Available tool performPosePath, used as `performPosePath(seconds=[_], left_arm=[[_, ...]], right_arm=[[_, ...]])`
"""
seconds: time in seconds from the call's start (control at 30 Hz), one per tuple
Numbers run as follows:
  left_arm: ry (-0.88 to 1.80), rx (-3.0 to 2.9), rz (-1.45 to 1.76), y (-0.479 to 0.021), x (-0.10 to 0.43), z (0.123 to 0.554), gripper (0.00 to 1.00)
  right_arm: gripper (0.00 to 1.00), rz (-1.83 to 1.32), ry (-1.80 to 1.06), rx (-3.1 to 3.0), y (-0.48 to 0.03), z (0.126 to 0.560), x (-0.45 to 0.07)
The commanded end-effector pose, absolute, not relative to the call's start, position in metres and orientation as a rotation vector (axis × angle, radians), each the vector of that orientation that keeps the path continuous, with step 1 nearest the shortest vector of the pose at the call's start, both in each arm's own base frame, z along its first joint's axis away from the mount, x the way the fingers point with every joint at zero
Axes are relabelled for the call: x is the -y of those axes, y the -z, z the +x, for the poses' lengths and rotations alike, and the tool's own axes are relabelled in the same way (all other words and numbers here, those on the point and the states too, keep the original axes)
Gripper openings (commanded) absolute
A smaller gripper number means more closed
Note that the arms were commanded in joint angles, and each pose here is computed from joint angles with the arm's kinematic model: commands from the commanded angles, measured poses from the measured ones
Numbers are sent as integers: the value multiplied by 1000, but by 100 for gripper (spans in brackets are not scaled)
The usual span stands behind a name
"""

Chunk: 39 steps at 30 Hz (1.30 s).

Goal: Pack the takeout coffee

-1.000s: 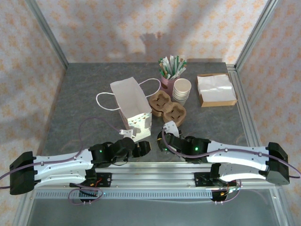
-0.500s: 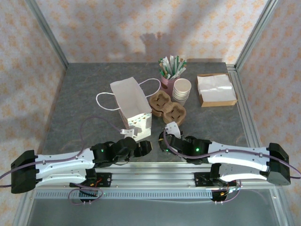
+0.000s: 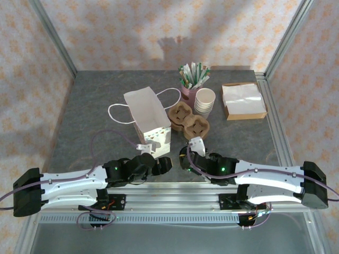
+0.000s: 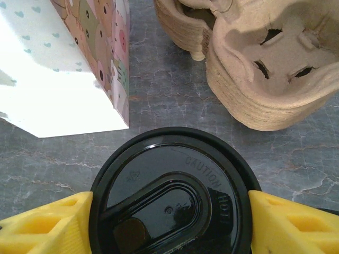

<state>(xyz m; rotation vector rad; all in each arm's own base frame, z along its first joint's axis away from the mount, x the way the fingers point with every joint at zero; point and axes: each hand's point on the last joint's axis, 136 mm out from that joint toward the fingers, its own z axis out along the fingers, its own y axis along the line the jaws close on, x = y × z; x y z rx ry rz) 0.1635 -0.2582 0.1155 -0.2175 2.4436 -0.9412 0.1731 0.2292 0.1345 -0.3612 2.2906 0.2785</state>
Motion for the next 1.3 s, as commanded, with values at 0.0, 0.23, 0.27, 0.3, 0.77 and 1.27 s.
performPosePath(seconds=[0.0, 0.23, 0.27, 0.3, 0.77, 1.27], left_arm=[[963, -2390, -266, -128, 262, 171, 73], [970, -2379, -284, -131, 263, 173, 73], [969, -2379, -286, -130, 263, 173, 73], [973, -2379, -288, -131, 263, 173, 73], [991, -2373, -295, -134, 264, 173, 73], [982, -2347, -323, -139, 252, 172, 73]], right_arm=[[68, -395, -165, -2464, -83, 151, -205], [67, -352, -117, -2547, -58, 140, -198], [67, -362, -108, -2549, -55, 138, -199], [67, -376, -88, -2552, -52, 135, -200], [70, -328, -193, -2620, -36, 115, -223], [70, -281, -108, -2654, -18, 114, -213]])
